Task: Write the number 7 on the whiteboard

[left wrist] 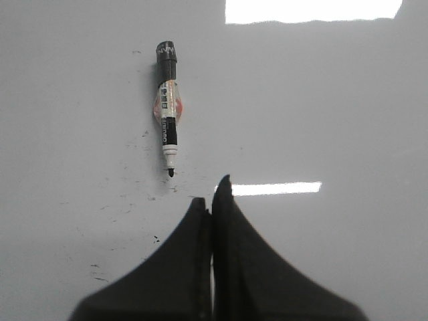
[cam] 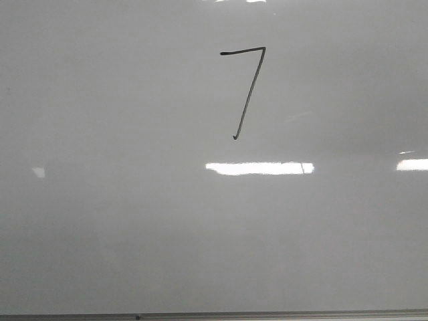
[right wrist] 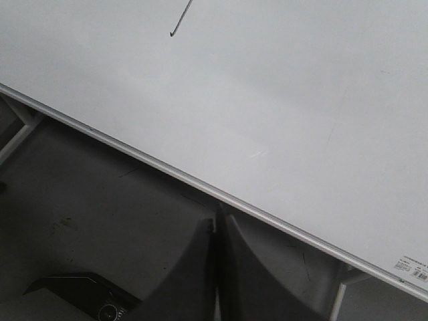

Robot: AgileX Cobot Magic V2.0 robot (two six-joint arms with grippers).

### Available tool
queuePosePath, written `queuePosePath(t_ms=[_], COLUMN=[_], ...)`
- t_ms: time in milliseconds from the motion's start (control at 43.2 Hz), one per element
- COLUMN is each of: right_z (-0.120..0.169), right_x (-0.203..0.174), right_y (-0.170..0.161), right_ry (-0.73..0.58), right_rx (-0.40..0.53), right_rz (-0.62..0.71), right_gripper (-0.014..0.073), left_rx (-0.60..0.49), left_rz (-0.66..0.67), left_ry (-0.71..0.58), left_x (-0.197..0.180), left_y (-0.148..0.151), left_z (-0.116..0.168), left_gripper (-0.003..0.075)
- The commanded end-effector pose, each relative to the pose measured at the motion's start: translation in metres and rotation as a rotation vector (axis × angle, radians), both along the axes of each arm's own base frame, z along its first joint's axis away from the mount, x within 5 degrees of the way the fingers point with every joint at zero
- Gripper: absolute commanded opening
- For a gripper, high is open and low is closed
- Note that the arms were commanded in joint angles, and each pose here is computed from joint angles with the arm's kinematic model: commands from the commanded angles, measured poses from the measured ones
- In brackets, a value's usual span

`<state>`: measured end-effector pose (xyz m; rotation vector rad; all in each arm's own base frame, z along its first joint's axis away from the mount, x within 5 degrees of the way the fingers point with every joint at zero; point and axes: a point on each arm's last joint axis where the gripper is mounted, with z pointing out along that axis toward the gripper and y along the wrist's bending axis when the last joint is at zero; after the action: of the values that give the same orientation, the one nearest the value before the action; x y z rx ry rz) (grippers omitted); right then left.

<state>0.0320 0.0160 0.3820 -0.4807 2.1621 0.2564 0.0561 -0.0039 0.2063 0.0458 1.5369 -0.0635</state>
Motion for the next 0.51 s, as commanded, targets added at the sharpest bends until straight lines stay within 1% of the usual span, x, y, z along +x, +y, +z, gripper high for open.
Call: queuePosePath(t_ms=[0,324,416,486], right_z=[0.009,0.007,-0.007,-0.022], right_x=[0.004,0.004,0.005,0.008], right_y=[0.001,0.001,-0.001,-0.007], right_ry=[-0.065,-0.064,-0.077,-0.167], right_rx=[0.020,0.020,0.011,-0.028], right_rz=[-0.009,-0.009,-0.036,-0.102], right_gripper=[-0.0068,-0.0068,-0.0067,-0.0067], left_rx=[-0.020,-0.020,-0.020,-0.020], left_rz=[-0.001,-0.001,-0.001,-0.001], left_ry=[-0.083,-0.083,-0.083,-0.081], left_x=[-0.001,-0.001,-0.001,-0.001], left_y=[0.000,0.000,0.000,0.000], left_z=[0.004,0.004,0.004,0.004], left_gripper=[-0.0020,-0.0020,-0.0020,-0.0020])
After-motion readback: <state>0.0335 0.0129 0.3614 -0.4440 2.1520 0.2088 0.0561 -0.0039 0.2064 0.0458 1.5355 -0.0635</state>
